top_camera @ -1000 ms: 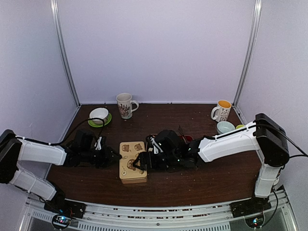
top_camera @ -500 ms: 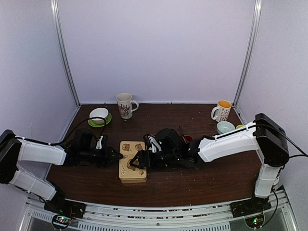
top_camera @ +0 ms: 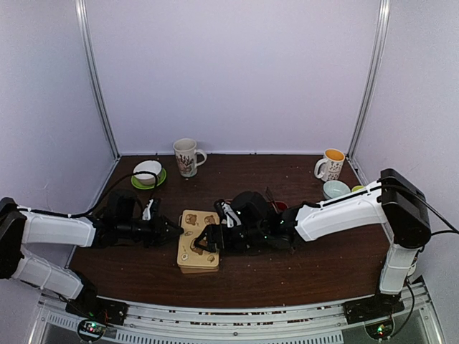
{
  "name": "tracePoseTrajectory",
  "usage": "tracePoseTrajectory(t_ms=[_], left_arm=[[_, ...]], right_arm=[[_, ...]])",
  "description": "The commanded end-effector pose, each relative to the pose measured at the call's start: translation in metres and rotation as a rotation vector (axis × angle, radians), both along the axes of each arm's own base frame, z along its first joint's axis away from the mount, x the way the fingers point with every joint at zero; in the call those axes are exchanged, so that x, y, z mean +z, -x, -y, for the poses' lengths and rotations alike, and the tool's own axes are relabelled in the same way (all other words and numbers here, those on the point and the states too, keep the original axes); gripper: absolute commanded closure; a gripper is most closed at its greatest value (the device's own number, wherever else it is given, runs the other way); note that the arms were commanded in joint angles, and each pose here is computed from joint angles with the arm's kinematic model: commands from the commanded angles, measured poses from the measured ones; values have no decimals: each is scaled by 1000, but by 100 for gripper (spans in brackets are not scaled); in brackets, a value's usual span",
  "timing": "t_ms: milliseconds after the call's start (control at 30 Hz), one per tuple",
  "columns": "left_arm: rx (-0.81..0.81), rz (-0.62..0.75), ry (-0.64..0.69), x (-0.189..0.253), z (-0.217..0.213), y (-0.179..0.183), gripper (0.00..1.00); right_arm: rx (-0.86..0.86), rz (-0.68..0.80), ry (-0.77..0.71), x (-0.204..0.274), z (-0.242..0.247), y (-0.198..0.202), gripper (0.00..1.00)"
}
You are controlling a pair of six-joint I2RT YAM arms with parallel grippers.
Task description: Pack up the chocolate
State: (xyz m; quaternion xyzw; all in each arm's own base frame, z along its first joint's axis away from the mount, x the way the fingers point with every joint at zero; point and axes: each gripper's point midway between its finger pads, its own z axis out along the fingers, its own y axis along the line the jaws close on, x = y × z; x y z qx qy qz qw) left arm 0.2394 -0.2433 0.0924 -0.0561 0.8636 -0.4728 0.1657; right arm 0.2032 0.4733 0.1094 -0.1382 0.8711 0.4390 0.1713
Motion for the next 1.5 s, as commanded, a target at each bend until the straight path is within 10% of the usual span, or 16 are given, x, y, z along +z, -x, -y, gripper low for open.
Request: tracePoseTrajectory(t_ms=[0,567,1467], left_arm=[[-19,34,-14,4,1,-2,65],[-102,44,-66,3,8,1,60],[-138,12,-8,8,19,4,63]], right_arm=[[-28,60,-3,20,3,-10,11],[-98,33,73,-9,25,-21,14],[-36,-38,-82,-5,2,-13,47]])
